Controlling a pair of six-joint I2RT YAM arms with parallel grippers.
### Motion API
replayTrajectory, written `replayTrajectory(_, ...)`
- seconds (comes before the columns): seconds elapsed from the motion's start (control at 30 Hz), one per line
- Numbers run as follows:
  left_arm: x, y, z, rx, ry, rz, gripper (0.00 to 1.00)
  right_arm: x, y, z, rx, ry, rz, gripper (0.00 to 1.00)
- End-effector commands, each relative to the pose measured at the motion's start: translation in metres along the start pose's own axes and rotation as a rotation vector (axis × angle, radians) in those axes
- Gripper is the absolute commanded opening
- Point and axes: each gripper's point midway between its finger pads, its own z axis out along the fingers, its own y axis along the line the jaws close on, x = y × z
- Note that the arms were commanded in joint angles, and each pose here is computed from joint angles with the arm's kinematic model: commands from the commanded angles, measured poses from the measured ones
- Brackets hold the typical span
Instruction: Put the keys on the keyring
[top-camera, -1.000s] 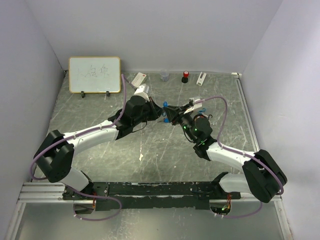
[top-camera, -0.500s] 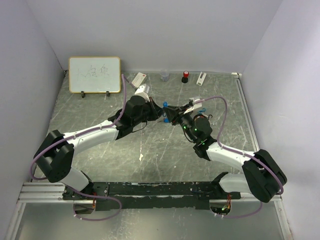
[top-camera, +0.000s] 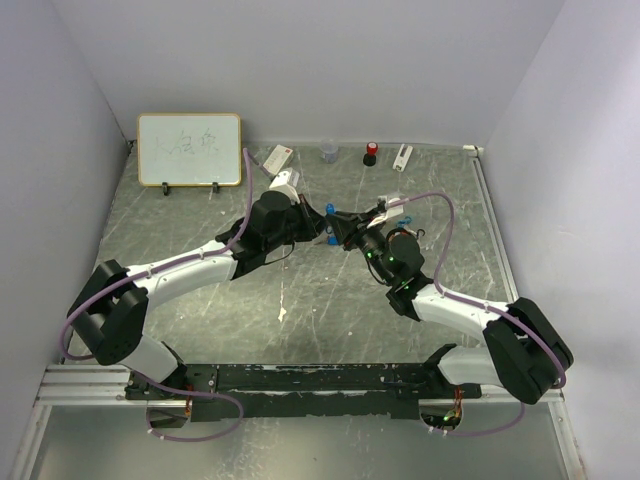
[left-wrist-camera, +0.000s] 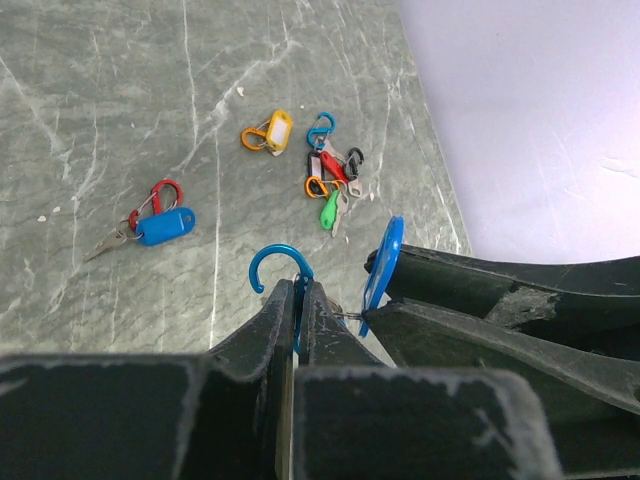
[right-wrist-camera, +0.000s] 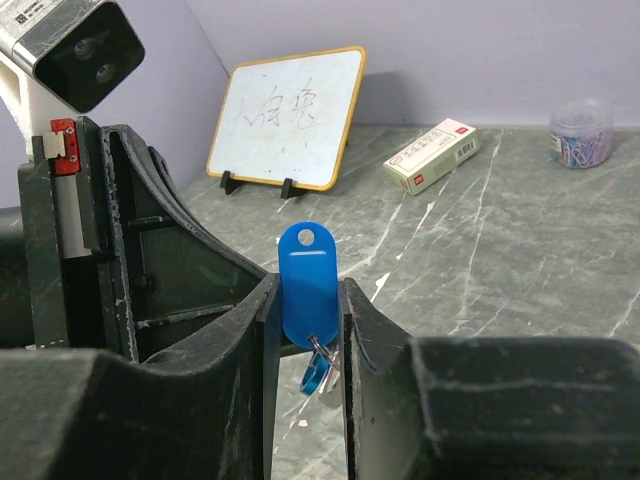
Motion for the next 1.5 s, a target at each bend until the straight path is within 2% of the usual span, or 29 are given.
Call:
replayTrajectory(0.0,-0.025,-0.023,-0.006,0.075,-0.059,-0.007,0.07,-0.006,0.002,0.001,-0.017,-0.027,-0.013,0.0)
replayTrajectory(1.47,-0.033,-0.007,0.0,0.063,-0.064,-0.057,0.07,-0.02,0.008,-0.004,-0.035,-0.055,-0.016,0.0)
